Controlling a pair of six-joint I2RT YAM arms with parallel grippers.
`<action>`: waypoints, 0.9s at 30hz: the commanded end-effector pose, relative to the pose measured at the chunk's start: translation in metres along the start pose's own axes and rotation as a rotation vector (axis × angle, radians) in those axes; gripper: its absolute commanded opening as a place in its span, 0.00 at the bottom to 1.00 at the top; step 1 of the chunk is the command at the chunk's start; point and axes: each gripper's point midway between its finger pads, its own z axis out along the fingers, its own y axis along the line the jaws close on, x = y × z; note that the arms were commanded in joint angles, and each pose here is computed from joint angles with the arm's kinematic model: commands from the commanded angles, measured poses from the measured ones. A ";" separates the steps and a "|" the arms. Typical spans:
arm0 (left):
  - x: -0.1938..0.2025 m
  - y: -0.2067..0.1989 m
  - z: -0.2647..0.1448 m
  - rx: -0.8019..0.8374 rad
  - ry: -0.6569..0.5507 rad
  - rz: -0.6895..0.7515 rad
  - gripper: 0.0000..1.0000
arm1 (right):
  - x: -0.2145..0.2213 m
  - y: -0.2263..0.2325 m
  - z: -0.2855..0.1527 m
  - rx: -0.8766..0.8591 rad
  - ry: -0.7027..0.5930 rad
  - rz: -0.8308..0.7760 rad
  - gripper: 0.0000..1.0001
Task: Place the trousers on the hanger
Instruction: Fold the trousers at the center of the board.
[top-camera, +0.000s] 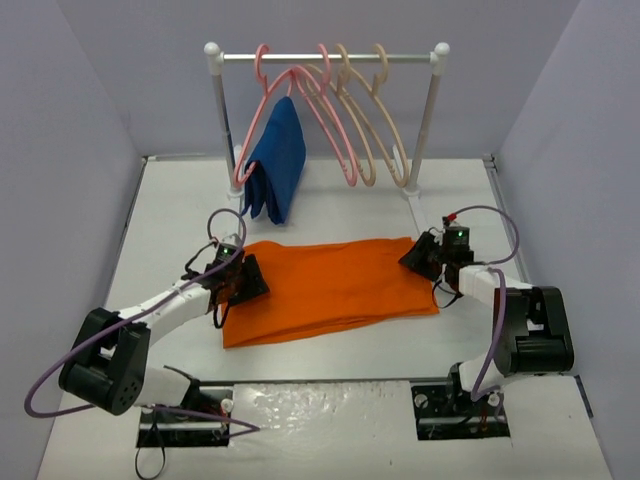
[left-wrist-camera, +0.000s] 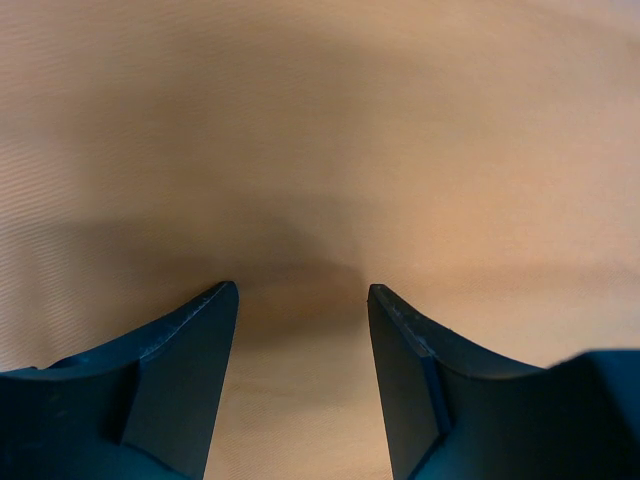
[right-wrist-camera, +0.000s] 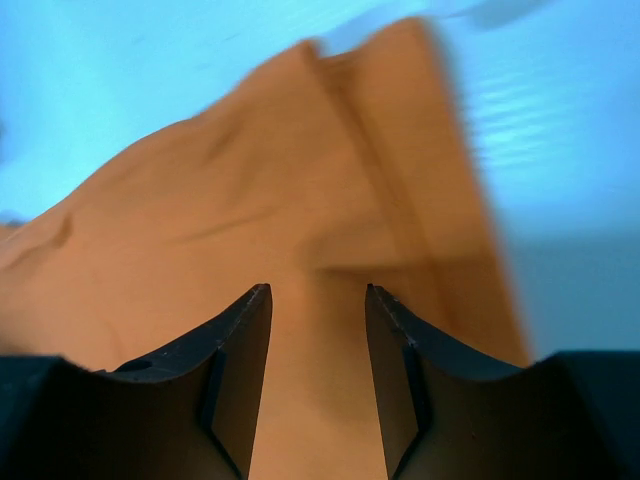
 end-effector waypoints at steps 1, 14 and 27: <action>-0.008 0.022 -0.009 -0.056 -0.038 -0.081 0.53 | -0.030 -0.015 -0.037 0.157 -0.104 -0.069 0.41; -0.082 -0.009 -0.078 0.025 -0.309 0.046 0.65 | 0.035 0.071 -0.074 -0.021 -0.047 -0.342 0.49; -0.126 0.031 0.022 0.044 -0.368 -0.106 0.60 | 0.069 0.086 -0.082 -0.108 -0.053 -0.391 0.51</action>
